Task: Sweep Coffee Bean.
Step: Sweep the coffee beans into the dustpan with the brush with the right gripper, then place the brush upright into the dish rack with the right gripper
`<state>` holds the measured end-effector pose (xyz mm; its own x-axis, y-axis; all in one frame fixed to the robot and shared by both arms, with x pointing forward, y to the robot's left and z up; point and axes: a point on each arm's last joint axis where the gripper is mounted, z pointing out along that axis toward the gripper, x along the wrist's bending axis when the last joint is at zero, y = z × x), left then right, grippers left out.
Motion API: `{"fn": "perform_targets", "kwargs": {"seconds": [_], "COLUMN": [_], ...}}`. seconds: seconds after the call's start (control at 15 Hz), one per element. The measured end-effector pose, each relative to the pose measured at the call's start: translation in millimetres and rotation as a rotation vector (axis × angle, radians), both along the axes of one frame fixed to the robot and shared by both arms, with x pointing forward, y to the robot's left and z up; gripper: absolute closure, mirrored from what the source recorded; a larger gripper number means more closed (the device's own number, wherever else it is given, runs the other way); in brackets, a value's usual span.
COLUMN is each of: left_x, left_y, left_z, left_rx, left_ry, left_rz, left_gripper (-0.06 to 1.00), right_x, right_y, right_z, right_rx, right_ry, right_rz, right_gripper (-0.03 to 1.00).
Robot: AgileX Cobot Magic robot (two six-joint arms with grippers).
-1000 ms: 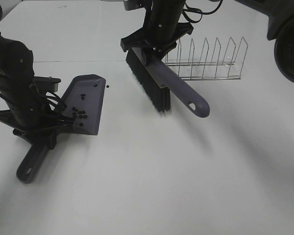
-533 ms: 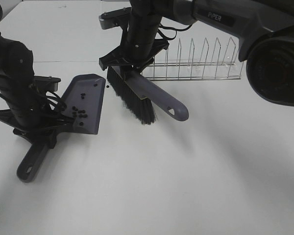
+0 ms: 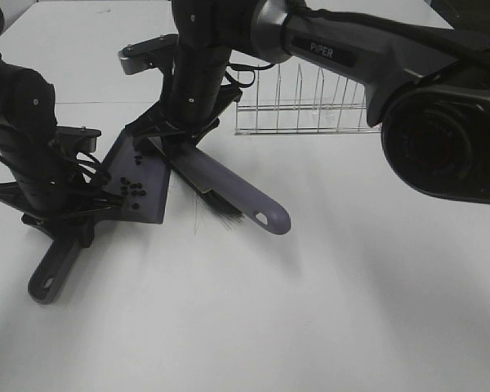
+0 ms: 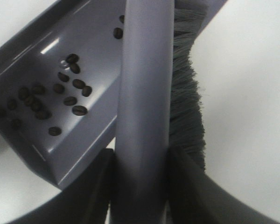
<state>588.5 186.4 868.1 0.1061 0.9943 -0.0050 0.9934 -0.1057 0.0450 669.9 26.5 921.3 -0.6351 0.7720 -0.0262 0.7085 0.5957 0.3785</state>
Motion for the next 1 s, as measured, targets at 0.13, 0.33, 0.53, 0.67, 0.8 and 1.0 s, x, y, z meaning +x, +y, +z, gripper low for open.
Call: {"fn": "perform_targets", "kwargs": {"seconds": [0.13,0.33,0.53,0.67,0.8,1.0], "left_x": [0,0,0,0,0,0], "left_y": [0,0,0,0,0,0], "left_z": [0,0,0,0,0,0], "left_rx": [0.0,0.0,0.0,0.0,0.0,0.0], "left_ry": [0.0,0.001,0.0,0.001,0.001,0.001], "left_rz": [0.001,0.002,0.002,0.002,0.002,0.002], "left_gripper": [0.62,0.62,0.62,0.62,0.62,0.62], "right_x": [-6,-3,-1,5,15,29], "right_y": [7,-1,-12,-23,-40,-64], "right_z": [3,28,65,73,72,70], "right_rx": [0.002,-0.033,-0.022,-0.03,-0.052,-0.064], "right_ry": [-0.003,-0.078,-0.159,-0.183,-0.17,-0.16], "right_rz": [0.008,-0.028,-0.057,-0.079,-0.115,-0.169], "right_gripper": [0.7,0.7,0.7,0.7,0.7,0.7]}}
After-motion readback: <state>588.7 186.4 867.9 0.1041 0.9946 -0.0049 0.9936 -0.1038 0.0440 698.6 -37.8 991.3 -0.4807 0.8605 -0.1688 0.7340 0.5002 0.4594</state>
